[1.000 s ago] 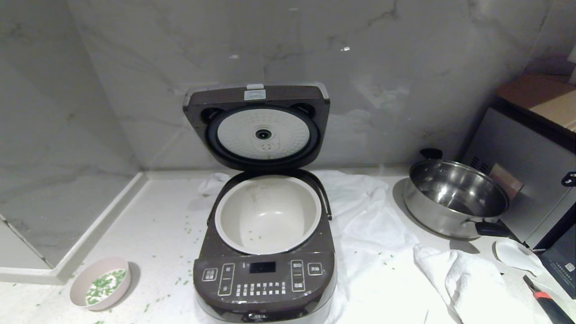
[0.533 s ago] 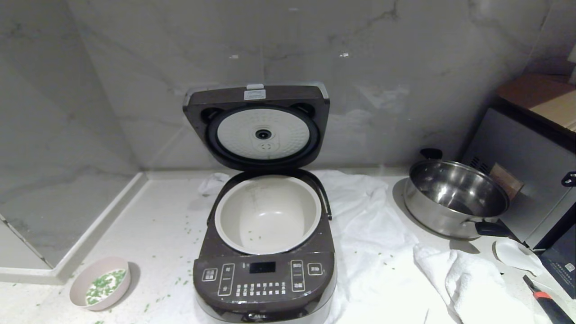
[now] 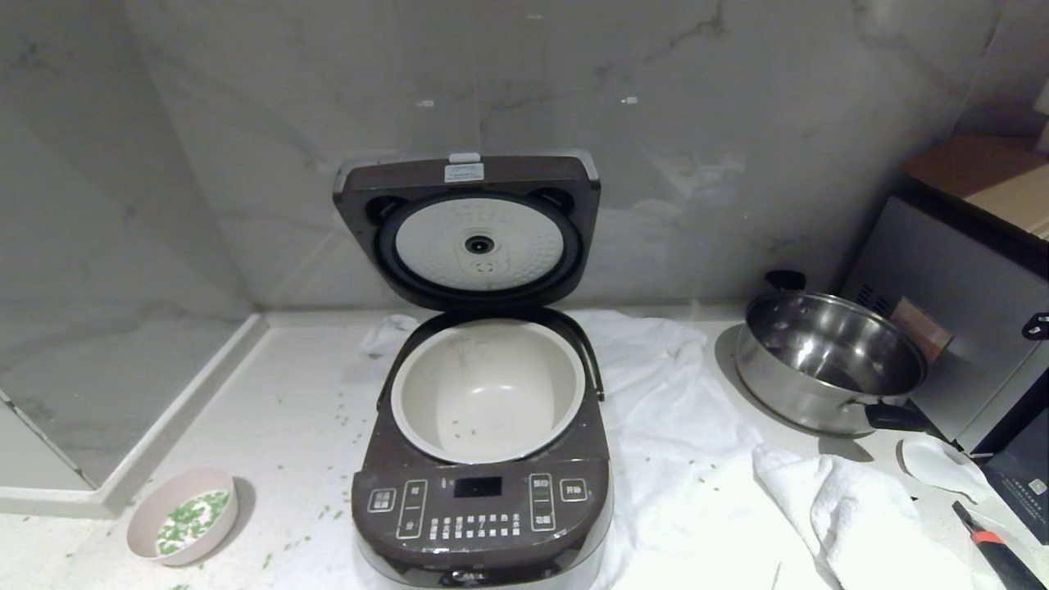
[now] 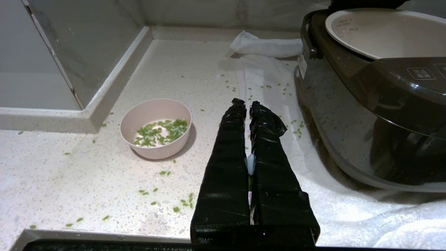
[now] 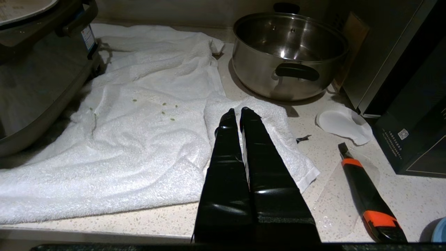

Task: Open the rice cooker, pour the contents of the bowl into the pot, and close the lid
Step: Turn on the tap

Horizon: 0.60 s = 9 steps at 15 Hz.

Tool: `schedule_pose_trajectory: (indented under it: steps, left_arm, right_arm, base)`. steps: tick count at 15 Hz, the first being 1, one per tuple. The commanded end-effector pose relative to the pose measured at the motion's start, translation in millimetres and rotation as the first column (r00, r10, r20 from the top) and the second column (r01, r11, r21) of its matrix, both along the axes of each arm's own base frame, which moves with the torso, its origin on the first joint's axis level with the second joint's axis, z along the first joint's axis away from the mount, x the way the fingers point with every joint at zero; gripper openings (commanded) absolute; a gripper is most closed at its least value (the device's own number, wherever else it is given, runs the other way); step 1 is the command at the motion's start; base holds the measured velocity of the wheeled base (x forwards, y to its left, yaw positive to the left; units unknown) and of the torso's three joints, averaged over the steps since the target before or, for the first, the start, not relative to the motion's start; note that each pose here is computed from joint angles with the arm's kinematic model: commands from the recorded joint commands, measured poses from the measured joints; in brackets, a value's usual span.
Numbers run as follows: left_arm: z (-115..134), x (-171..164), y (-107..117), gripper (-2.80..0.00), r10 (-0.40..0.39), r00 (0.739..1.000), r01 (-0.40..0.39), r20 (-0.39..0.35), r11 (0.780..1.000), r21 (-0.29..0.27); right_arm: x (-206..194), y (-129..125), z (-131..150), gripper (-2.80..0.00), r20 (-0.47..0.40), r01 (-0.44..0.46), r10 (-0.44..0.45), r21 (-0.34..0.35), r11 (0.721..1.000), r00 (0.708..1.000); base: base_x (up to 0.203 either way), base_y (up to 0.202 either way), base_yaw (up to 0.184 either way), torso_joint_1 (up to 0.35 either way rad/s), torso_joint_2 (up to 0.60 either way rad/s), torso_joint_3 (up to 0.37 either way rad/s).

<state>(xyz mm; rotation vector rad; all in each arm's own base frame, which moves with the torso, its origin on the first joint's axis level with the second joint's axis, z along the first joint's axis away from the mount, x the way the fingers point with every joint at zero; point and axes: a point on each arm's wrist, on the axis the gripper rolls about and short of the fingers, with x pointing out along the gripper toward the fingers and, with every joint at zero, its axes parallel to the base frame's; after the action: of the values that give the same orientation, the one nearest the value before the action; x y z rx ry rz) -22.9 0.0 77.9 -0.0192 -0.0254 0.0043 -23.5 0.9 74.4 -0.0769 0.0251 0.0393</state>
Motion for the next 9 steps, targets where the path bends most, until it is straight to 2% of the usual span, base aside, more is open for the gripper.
schedule_pose_trajectory:
  steps: [1, 4, 9]
  left_arm:
    - [-0.8, 0.2, 0.0, -2.80, -0.001, 1.000, 0.001, -0.002, 1.000, 0.001]
    - [-0.8, 0.2, 0.1, -2.80, -0.002, 1.000, 0.002, -0.002, 1.000, 0.001]
    - [-0.8, 0.2, 0.1, -2.80, -0.003, 1.000, 0.003, -0.002, 1.000, -0.001]
  right_arm:
    - [-0.1, 0.0, 0.0, -2.80, 0.000, 0.001, -0.001, 0.006, 1.000, 1.000]
    - [0.0, -0.8, 0.0, -2.80, -0.002, 0.037, -0.037, 0.053, 0.998, 0.999]
    - [0.0, -0.8, 0.2, -2.80, 0.000, 0.040, -0.040, 0.057, 0.998, 0.999]
  base:
    - [0.000, 0.000, 0.000, 0.000, 0.00, 0.000]
    - [0.000, 0.000, 0.000, 0.000, 0.00, 0.000]
    - [0.000, 0.000, 0.000, 0.000, 0.00, 0.000]
